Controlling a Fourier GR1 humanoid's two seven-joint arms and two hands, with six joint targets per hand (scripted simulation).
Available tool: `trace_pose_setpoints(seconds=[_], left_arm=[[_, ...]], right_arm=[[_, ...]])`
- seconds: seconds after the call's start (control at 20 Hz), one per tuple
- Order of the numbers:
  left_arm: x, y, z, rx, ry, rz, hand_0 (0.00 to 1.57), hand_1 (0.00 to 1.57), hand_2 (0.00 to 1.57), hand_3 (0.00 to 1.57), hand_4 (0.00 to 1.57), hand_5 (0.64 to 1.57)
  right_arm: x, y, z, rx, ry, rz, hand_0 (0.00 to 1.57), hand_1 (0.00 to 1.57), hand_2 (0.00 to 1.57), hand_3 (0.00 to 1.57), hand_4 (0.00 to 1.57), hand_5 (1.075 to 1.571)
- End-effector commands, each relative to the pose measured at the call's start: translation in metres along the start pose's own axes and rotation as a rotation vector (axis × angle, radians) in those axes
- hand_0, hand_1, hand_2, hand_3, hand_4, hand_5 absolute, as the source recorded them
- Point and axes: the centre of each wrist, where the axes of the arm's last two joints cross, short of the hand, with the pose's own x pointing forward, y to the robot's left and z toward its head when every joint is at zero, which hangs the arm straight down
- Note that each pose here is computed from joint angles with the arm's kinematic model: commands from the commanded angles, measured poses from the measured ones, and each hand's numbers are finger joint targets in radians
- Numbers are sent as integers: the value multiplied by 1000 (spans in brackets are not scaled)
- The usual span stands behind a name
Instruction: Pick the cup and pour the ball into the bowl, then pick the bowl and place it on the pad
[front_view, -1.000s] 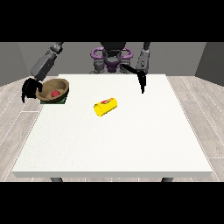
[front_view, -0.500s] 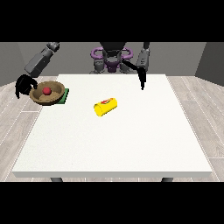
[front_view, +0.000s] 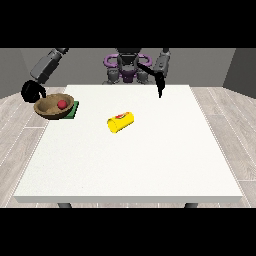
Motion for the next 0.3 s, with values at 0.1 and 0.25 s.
trace_pose_setpoints(seconds=[0.1,0.25], left_arm=[[-21,-20,6,-31,110,-1,0,0,0,0,0,682],[-45,-23,19,-62,185,-12,0,0,0,0,0,682]], right_arm=[[17,5,-6,-50,53,5,1571,1571,1571,1231,0,1525],[53,5,-6,-56,39,195,501,501,238,0,381,1087]])
